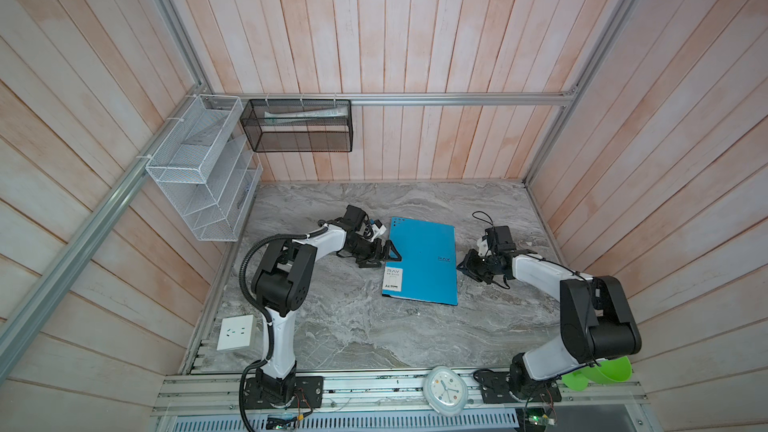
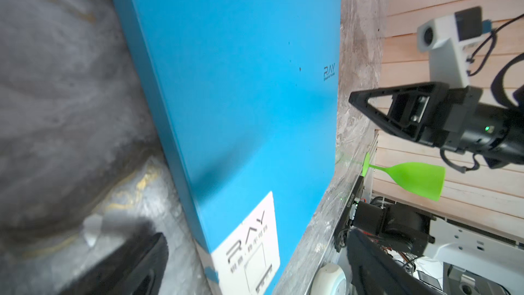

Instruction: Put the files into the folder

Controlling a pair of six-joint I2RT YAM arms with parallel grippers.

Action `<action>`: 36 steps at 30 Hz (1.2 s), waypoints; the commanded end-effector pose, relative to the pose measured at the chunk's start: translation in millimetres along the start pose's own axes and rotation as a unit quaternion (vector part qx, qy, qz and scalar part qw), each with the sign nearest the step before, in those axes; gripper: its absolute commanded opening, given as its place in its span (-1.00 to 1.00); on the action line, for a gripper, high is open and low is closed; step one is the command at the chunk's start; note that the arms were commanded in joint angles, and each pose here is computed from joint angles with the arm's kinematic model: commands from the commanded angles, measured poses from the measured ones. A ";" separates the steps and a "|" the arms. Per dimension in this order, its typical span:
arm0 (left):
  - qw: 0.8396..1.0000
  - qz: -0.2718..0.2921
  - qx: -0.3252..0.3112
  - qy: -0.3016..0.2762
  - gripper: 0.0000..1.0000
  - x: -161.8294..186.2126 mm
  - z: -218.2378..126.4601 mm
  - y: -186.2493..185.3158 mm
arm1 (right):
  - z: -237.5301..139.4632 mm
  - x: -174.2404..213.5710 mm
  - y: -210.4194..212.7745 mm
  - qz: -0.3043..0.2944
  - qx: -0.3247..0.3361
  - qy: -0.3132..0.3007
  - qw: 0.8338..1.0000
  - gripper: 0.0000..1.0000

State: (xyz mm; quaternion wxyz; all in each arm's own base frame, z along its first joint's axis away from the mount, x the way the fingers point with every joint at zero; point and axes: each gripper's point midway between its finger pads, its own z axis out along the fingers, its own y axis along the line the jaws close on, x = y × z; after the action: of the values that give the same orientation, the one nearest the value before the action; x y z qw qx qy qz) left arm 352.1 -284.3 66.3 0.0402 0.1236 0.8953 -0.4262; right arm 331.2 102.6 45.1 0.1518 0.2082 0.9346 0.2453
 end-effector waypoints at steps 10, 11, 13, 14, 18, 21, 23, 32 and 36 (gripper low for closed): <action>0.999 -0.009 0.032 -0.016 1.00 8.3 0.9 -16.4 | 18.0 -10.7 4.9 0.012 -0.054 0.040 0.998 -0.45; 0.999 -0.011 0.032 -0.015 1.00 10.0 1.7 -16.9 | 20.1 -12.2 5.2 0.013 -0.057 0.041 0.997 -0.44; 0.999 -0.010 0.031 -0.014 1.00 12.7 3.3 -18.1 | 23.2 -15.7 6.5 0.014 -0.059 0.043 0.997 -0.44; 0.999 -0.011 0.033 -0.012 1.00 14.9 4.3 -19.5 | 25.0 -17.1 6.9 0.014 -0.060 0.044 0.997 -0.44; 0.999 -0.006 0.044 -0.011 1.00 20.0 5.9 -28.5 | 33.0 -20.4 10.8 0.010 -0.068 0.058 0.996 -0.44; 0.999 0.003 0.048 -0.018 1.00 20.4 1.1 -35.8 | 38.1 -21.1 13.2 0.009 -0.074 0.068 0.995 -0.44; 0.999 0.007 0.037 -0.030 1.00 19.2 -4.5 -37.4 | 39.8 -21.7 14.2 0.010 -0.077 0.071 0.994 -0.44; 0.995 0.050 -0.032 -0.077 1.00 11.6 -25.9 -30.0 | 45.6 -19.6 28.6 -0.003 -0.088 0.086 0.992 -0.44; 0.984 0.098 -0.102 -0.111 0.99 -10.3 -50.1 -21.9 | 33.5 -41.2 26.7 -0.017 -0.048 0.036 0.998 -0.43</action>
State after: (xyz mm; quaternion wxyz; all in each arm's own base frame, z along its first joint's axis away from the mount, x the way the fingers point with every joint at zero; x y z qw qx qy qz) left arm 338.1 -278.1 103.9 0.1355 0.1333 0.8995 -0.3934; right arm 379.2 127.8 28.8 0.1061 0.1773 0.9211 0.3300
